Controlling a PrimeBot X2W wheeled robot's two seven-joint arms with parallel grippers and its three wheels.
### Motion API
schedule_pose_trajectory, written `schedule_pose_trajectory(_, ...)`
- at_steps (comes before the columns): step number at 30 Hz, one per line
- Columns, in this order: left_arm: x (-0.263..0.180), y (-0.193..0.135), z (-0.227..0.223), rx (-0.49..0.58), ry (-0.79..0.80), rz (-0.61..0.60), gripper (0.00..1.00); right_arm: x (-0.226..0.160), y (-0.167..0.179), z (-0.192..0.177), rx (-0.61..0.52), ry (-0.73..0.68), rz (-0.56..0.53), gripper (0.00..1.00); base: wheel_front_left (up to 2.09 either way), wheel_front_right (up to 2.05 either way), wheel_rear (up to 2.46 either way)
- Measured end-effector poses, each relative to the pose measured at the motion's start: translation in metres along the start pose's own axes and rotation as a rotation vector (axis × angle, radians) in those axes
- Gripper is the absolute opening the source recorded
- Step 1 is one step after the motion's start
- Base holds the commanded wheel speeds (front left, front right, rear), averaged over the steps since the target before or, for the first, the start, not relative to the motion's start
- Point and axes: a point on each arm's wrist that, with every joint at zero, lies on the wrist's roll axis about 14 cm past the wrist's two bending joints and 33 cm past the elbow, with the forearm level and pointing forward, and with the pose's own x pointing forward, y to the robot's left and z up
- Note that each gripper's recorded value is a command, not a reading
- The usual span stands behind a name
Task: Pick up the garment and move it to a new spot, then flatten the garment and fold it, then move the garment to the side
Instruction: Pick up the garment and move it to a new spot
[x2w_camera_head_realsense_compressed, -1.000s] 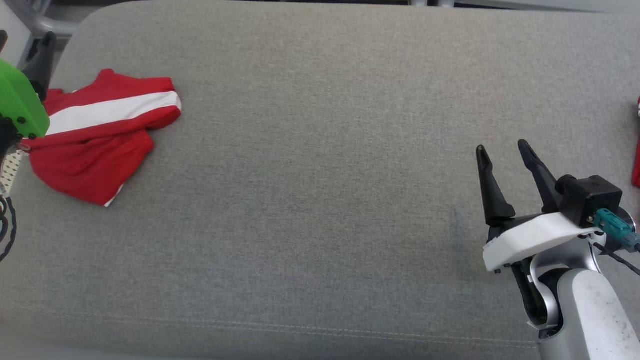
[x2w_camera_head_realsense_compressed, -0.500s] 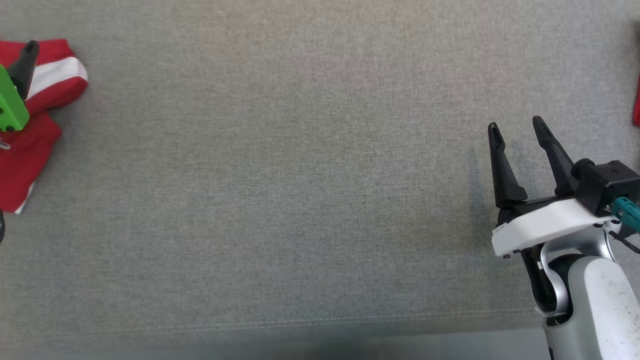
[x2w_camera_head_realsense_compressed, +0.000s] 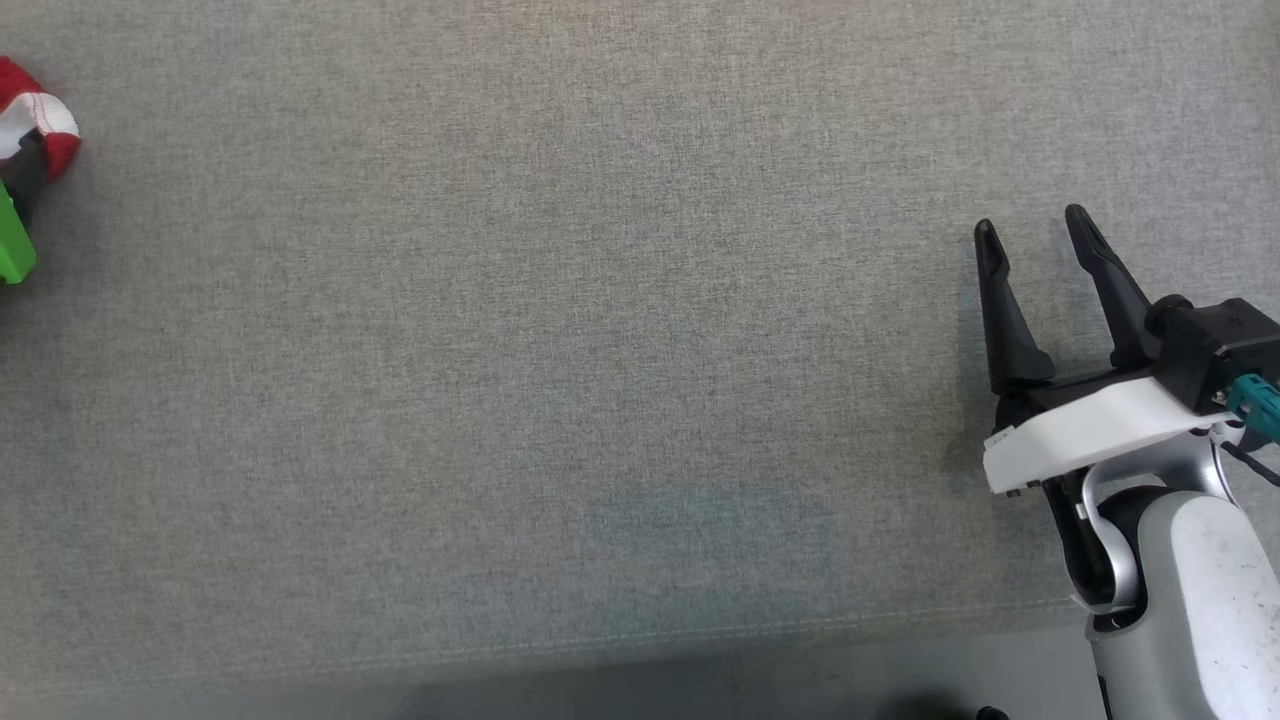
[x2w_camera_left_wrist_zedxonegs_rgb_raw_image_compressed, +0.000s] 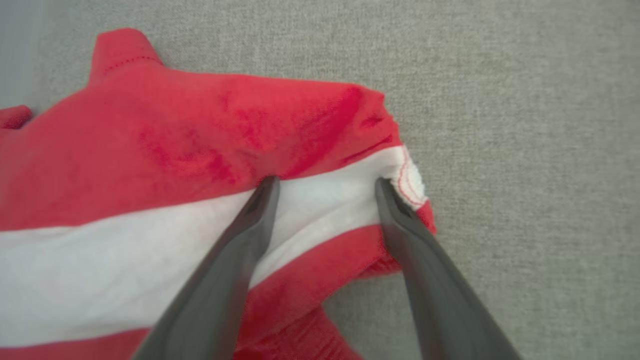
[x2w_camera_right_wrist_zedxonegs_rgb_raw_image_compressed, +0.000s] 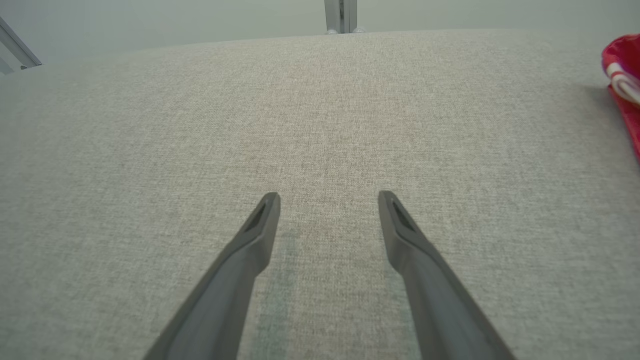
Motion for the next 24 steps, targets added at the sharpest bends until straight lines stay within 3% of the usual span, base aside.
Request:
schedule_pose_trajectory(1,0.001,0.001,-0.001,0.006,0.0,0.004,1.0,0.0,-0.001,-0.001,0.0,0.003,-0.001,1.0,0.0,0.0,0.0)
schedule_pose_trajectory(2,0.002,0.002,0.0,0.008,-0.005,0.008,0.92,0.0,-0.001,-0.002,0.0,0.005,-0.003,1.0,0.0,0.0,0.0)
schedule_pose_trajectory(3,0.002,0.003,0.001,0.017,-0.018,0.018,0.5,0.0,-0.002,-0.002,0.0,0.004,-0.004,1.0,0.0,0.0,0.0)
schedule_pose_trajectory(5,0.002,0.006,0.001,0.03,-0.032,0.032,0.07,0.0,-0.003,-0.001,-0.001,-0.002,-0.007,1.0,0.0,0.0,0.0)
schedule_pose_trajectory(6,0.001,0.007,0.001,0.032,-0.036,0.035,0.0,0.0,-0.003,0.0,-0.001,-0.003,-0.007,1.0,0.0,0.0,0.0)
schedule_pose_trajectory(14,-0.014,0.008,0.018,0.033,-0.138,0.033,0.0,-0.003,-0.003,0.012,-0.003,-0.038,-0.012,1.0,0.0,0.0,0.0)
schedule_pose_trajectory(24,-0.063,-0.016,0.066,0.09,-0.289,-0.047,0.0,-0.017,0.003,0.039,-0.005,-0.101,-0.007,1.0,0.0,0.0,0.0)
